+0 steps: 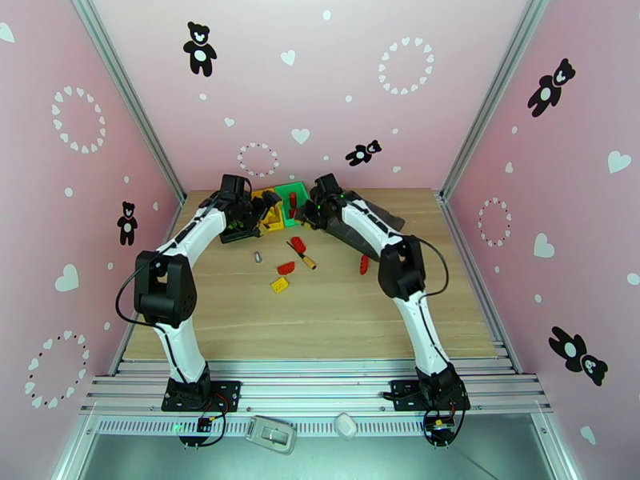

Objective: Sort the legos into containers by color

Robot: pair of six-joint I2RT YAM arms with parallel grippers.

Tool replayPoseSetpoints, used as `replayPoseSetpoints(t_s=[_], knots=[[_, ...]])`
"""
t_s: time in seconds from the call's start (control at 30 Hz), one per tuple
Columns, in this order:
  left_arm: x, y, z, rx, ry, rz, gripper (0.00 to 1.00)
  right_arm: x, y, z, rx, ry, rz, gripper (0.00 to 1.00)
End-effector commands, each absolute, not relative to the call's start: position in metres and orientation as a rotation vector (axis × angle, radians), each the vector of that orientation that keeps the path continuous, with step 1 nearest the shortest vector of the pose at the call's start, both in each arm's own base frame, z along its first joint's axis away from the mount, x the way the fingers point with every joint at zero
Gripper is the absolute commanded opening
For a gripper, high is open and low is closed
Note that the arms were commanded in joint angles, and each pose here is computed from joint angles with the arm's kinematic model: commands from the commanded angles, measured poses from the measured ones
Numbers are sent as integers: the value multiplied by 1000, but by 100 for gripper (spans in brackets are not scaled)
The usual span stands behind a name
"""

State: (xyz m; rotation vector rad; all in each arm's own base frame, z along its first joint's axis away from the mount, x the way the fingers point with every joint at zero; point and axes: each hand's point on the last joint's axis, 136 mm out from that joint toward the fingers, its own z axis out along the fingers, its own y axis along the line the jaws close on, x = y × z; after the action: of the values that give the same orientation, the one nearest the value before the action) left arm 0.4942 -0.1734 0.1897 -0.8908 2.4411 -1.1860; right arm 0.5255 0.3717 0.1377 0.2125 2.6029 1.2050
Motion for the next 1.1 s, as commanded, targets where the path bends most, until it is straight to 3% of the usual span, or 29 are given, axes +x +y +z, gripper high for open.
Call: replayPoseSetpoints(t_s=[0.0, 0.13, 0.3, 0.4, 0.57, 0.8, 1.07], knots=[[493, -180, 190, -879, 2472, -1226, 97, 568, 376, 156, 367, 2460, 1404, 37], [488, -178, 186, -868, 2498, -1194, 97, 582, 371, 160, 389, 2422, 1419, 43], [481, -169, 176, -855, 2546, -1093, 97, 555, 360, 148, 240, 2554, 1227, 59], [474, -161, 166, -838, 2601, -989, 95, 531, 356, 135, 123, 2653, 1084, 65], [461, -161, 148, -704, 2747, -737, 87, 488, 330, 115, 11, 2799, 778, 66], [457, -202, 120, -251, 2872, -444, 91, 422, 267, 116, -18, 2865, 493, 77], [468, -220, 83, 111, 2877, -225, 92, 340, 211, 131, -15, 2903, 399, 81]])
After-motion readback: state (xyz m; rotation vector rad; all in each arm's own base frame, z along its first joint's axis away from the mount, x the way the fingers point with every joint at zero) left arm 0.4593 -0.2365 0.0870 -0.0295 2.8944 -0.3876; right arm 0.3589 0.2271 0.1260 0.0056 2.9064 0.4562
